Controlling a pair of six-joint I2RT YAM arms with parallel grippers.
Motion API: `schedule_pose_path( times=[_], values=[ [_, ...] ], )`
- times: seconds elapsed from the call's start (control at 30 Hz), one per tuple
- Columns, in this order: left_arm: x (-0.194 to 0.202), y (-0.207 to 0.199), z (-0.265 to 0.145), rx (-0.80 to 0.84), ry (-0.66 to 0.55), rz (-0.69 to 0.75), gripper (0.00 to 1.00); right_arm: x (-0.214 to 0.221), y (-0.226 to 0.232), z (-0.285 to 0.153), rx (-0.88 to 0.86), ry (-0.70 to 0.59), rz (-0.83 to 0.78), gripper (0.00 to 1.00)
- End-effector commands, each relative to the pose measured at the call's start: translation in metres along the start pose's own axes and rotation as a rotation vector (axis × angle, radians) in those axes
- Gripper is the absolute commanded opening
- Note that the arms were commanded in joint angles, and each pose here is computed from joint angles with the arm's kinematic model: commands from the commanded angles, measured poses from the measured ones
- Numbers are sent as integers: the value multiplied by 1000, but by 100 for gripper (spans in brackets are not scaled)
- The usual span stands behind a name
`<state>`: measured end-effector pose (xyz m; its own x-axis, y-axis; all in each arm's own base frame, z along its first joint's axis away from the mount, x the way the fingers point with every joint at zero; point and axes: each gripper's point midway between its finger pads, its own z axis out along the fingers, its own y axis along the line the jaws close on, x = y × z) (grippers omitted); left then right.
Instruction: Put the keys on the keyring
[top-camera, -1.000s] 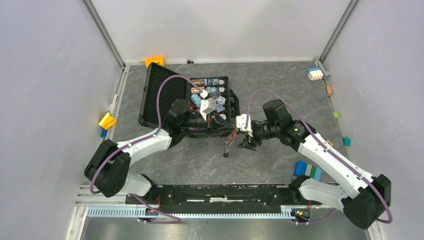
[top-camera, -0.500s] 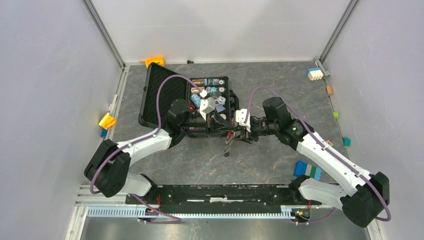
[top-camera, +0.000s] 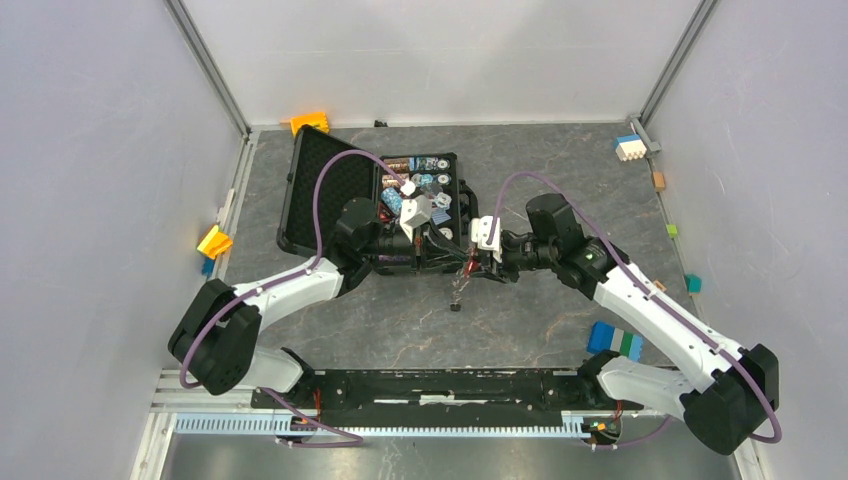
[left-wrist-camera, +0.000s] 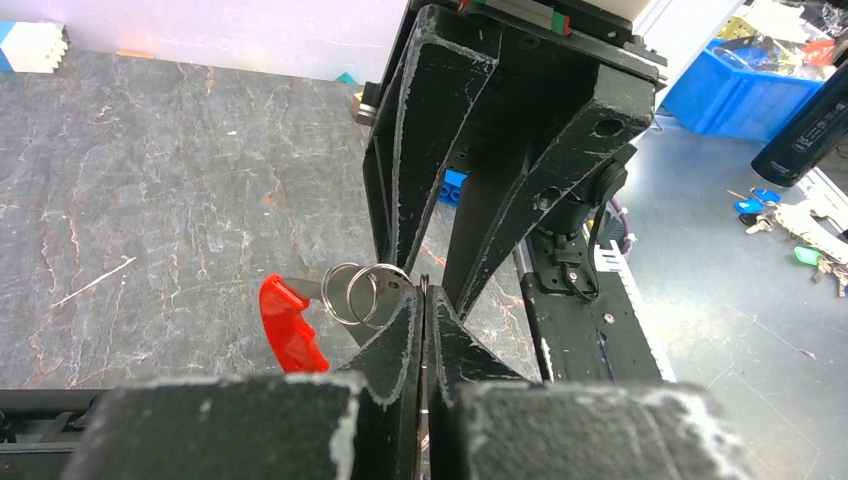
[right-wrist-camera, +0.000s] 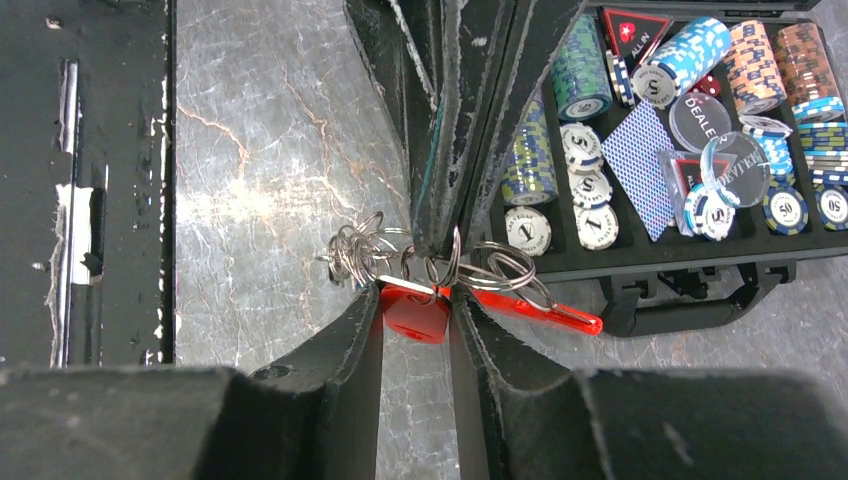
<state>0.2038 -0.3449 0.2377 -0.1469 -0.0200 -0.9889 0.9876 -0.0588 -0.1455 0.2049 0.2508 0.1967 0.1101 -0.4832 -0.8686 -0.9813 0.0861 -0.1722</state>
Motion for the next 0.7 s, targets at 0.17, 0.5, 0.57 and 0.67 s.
schedule_pose_path(
  times=[0.17,0.5,0.57,0.67],
  values=[
    [-15,-4,-3,20,-6,126,2,-16,-8,-16,21,24,-64,14],
    [-17,-7,-3,39,-12,136,2,-6,1,-14,-26,47,-53,10],
    [-21,-9,-2,49,-29,134,2,-2,4,-12,-37,48,-45,11],
    [-25,-13,-1,64,-48,128,2,0,6,-9,-49,45,-30,13]
  ],
)
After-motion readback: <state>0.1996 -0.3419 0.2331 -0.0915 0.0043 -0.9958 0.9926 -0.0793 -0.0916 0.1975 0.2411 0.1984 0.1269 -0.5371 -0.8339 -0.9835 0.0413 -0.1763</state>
